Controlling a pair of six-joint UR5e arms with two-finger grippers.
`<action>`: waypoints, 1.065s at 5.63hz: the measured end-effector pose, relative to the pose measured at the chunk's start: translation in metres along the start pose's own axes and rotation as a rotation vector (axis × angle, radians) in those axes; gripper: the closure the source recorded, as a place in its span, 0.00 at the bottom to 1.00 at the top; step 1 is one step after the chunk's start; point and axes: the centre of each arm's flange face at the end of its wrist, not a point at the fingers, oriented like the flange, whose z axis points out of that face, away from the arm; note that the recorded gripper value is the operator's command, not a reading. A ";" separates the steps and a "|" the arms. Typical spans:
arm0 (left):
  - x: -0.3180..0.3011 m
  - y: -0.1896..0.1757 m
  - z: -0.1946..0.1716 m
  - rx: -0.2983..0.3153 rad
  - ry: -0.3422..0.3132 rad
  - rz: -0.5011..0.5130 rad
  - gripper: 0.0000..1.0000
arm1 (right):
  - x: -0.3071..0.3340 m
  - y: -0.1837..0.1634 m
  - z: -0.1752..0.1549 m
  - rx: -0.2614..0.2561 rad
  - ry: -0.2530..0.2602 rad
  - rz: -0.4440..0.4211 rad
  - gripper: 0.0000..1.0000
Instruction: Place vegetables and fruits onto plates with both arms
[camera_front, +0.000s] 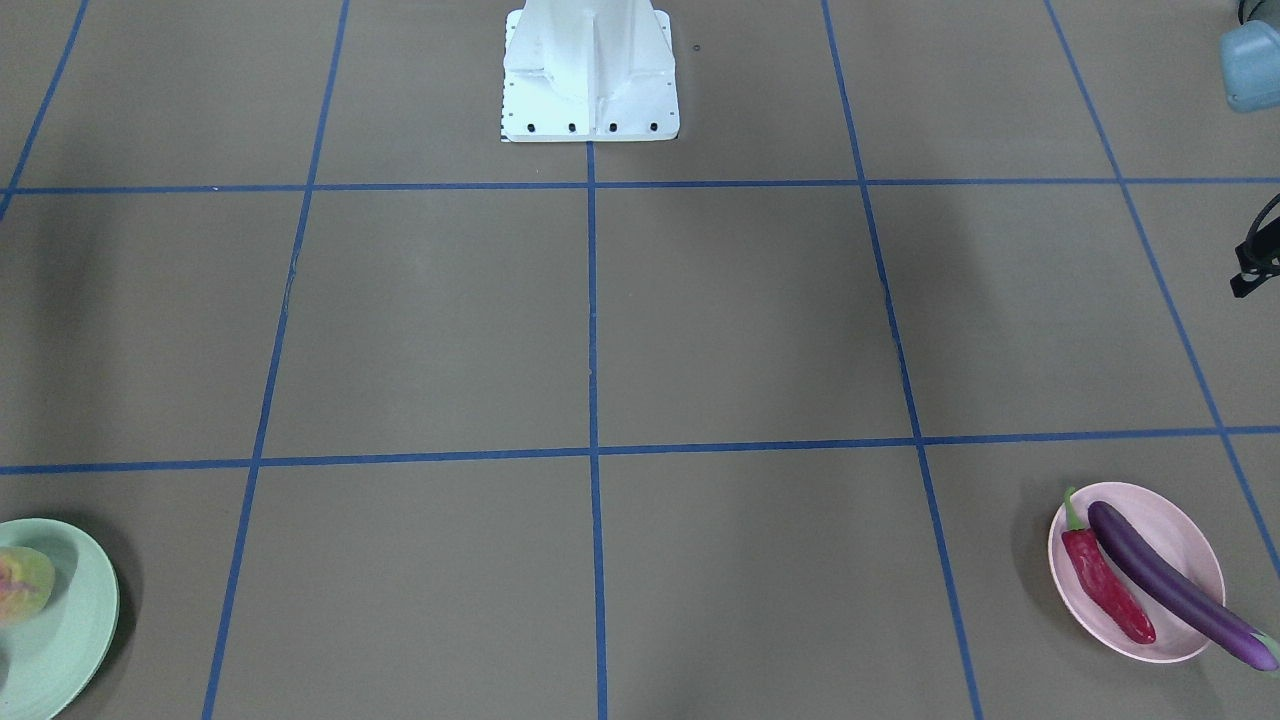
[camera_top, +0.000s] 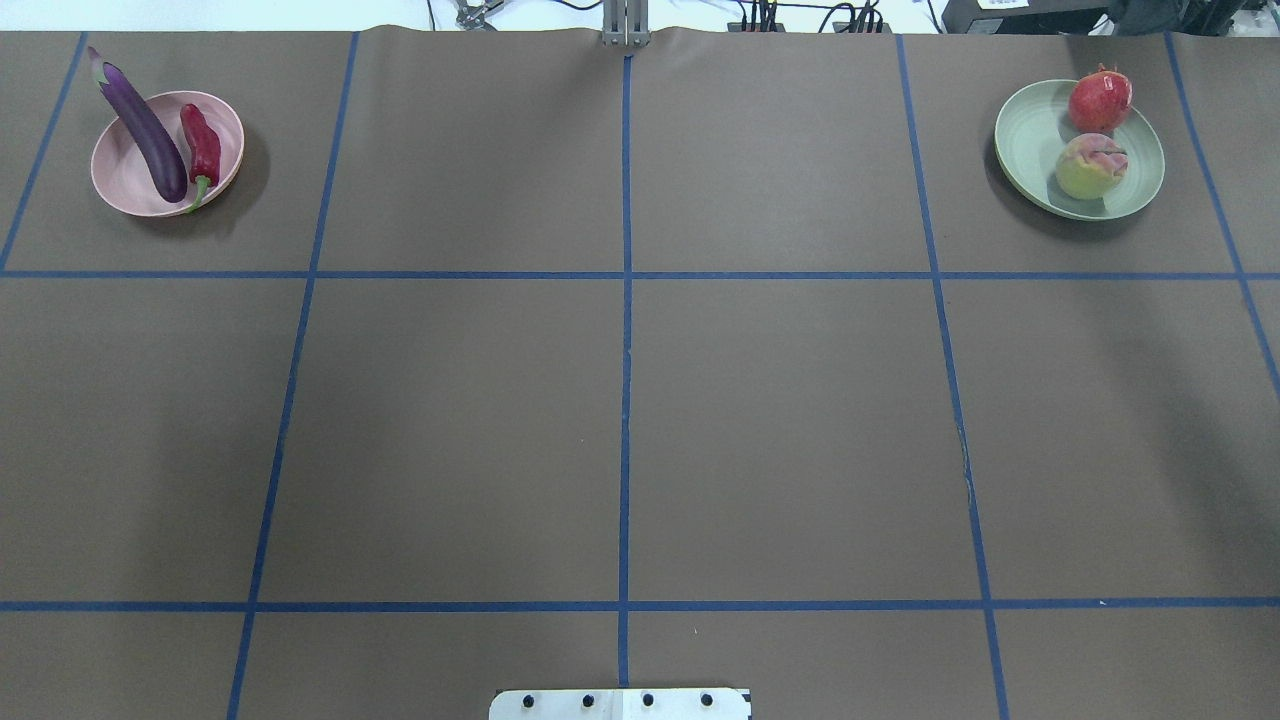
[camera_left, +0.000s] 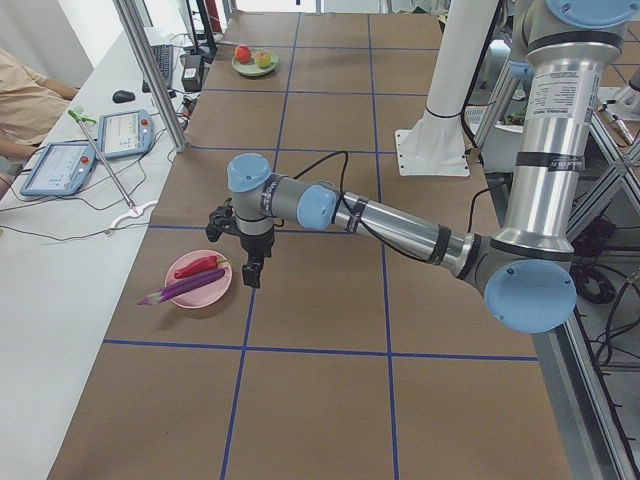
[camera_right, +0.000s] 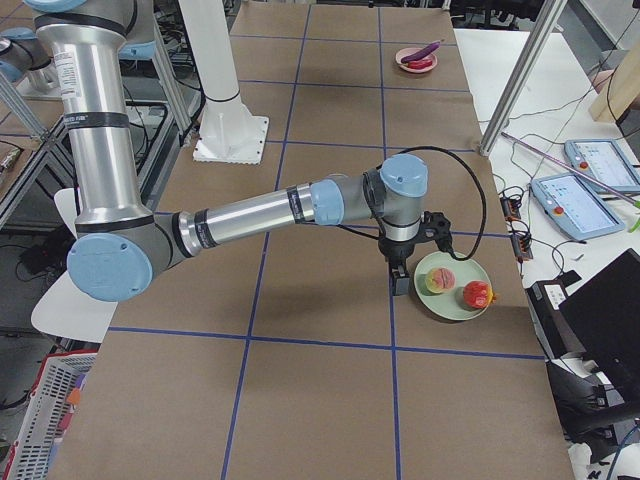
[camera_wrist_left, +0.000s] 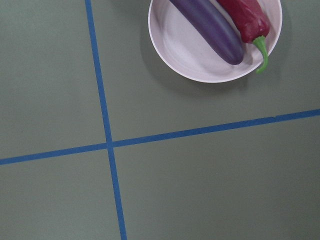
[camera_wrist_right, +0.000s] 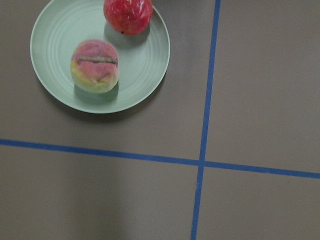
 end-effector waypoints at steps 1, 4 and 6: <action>-0.014 0.008 0.002 -0.024 0.012 -0.015 0.00 | 0.000 0.026 -0.003 -0.038 -0.002 -0.012 0.00; -0.068 0.050 0.014 -0.061 0.166 -0.106 0.00 | 0.006 0.067 0.011 -0.083 -0.045 0.015 0.00; -0.071 0.060 0.014 -0.061 0.168 -0.111 0.00 | 0.010 0.076 0.018 -0.098 -0.064 0.031 0.00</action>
